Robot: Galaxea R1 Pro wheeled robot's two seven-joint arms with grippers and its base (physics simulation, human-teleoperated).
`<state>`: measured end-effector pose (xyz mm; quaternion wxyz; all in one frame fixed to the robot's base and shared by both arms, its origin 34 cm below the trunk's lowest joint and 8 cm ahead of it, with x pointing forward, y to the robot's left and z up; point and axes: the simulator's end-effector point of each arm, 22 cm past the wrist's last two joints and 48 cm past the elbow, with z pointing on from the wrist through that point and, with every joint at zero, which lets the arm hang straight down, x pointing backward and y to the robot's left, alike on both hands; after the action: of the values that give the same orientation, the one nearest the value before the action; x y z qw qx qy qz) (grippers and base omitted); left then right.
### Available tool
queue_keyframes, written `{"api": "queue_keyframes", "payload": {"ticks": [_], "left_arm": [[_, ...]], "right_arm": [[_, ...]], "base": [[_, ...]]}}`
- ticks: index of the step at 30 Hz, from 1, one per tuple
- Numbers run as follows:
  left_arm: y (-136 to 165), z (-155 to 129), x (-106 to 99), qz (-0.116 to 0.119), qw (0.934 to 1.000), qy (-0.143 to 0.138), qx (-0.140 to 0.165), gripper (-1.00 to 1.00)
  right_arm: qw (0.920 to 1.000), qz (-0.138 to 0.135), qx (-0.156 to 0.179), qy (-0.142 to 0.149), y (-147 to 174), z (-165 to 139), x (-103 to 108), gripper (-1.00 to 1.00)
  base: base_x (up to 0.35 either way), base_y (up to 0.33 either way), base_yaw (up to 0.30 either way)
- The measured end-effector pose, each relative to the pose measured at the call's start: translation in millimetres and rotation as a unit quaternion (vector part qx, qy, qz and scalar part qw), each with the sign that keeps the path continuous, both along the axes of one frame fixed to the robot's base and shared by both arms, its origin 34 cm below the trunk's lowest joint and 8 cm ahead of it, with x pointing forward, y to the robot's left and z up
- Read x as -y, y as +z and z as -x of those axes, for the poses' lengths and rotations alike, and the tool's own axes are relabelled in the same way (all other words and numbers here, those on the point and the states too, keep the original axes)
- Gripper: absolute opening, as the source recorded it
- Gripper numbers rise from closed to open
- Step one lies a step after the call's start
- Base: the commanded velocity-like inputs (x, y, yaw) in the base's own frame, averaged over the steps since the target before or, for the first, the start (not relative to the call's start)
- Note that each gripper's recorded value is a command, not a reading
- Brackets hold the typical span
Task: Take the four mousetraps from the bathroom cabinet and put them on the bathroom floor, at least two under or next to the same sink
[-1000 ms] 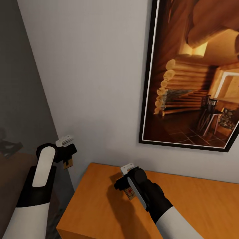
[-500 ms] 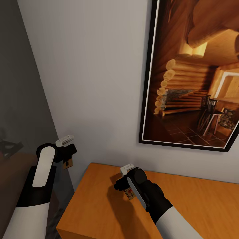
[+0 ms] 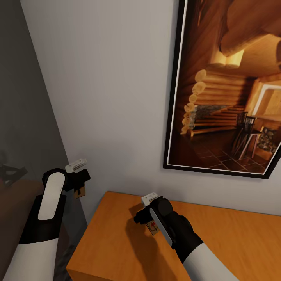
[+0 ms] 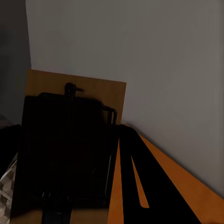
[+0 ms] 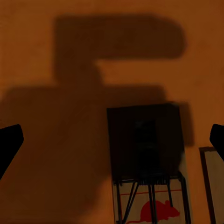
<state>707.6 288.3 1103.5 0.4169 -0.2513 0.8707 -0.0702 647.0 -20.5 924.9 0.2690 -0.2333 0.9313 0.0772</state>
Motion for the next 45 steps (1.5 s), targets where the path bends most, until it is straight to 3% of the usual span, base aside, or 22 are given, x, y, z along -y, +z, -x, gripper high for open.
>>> {"api": "queue_keyframes", "payload": {"ticks": [45], "left_arm": [[-6.1, -1.5, -0.1, 0.000, 1.0000, 0.000, 0.000, -1.00]], "right_arm": [[0.9998, 0.008, -0.016, -0.004, -19.7, 2.5, 6.7, 1.00]], "base": [[0.000, 0.000, 0.000]]}}
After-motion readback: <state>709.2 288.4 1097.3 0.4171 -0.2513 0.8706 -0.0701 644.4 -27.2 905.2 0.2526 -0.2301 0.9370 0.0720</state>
